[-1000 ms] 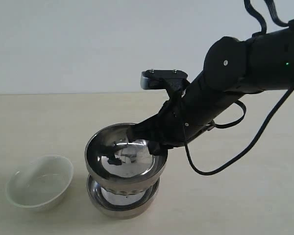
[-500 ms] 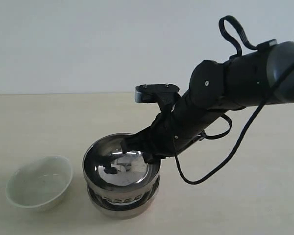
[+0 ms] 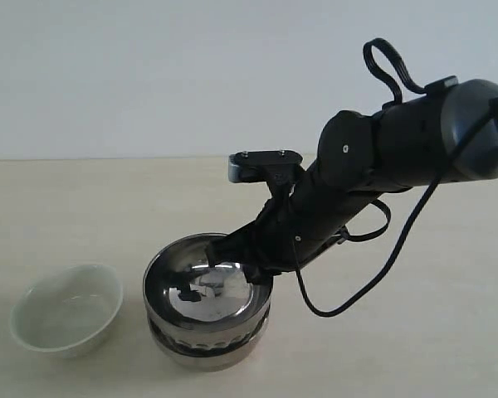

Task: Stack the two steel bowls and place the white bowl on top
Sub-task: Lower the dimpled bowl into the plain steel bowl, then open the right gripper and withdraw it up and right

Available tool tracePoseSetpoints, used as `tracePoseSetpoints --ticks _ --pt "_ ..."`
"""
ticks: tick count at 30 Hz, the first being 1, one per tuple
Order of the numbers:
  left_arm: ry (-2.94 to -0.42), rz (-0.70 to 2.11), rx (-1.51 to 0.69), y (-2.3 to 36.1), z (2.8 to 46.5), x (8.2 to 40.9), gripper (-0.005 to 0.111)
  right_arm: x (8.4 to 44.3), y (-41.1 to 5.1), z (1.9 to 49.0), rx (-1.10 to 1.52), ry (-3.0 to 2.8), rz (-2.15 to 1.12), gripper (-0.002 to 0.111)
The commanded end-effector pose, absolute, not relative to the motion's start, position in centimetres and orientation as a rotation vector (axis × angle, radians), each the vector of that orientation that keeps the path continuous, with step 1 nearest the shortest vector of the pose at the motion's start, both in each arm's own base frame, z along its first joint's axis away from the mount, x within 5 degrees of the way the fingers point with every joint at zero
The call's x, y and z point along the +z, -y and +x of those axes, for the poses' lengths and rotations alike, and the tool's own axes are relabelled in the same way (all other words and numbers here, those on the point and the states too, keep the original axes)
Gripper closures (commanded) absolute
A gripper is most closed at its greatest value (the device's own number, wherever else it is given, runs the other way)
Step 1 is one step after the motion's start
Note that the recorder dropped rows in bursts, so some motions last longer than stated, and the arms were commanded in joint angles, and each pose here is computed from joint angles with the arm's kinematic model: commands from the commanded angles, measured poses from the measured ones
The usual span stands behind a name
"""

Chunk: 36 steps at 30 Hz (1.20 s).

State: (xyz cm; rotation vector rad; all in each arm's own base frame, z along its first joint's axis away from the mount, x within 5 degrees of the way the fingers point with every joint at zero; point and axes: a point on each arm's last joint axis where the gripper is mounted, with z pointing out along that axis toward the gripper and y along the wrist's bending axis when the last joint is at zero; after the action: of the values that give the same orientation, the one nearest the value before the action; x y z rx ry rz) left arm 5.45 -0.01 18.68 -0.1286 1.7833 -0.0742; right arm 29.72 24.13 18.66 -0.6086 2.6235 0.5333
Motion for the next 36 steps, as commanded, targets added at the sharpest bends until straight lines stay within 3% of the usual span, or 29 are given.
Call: tracePoseSetpoints --ticks 1,5,8,9,21,36 --pt "-1.774 -0.129 -0.088 0.1 5.5 18.7 0.103 18.9 -24.2 29.7 0.531 -2.605 -0.635 0.108" --pt "-1.774 -0.129 -0.088 0.1 5.5 18.7 0.103 19.0 -24.3 29.8 0.541 -2.600 -0.617 0.103" --pt "-1.774 -0.129 -0.088 0.1 5.5 18.7 0.103 19.0 -24.3 29.8 0.541 -2.598 -0.616 0.071" --pt "-1.774 -0.129 -0.088 0.1 5.5 18.7 0.103 19.0 -24.3 29.8 0.540 -2.597 -0.618 0.066" --pt "-1.774 -0.129 -0.088 0.1 5.5 18.7 0.103 19.2 -24.2 29.8 0.538 -2.585 -0.632 0.065" --pt "-1.774 -0.129 -0.088 0.1 5.5 18.7 0.103 23.1 -23.5 28.9 0.542 -2.487 -0.673 0.065"
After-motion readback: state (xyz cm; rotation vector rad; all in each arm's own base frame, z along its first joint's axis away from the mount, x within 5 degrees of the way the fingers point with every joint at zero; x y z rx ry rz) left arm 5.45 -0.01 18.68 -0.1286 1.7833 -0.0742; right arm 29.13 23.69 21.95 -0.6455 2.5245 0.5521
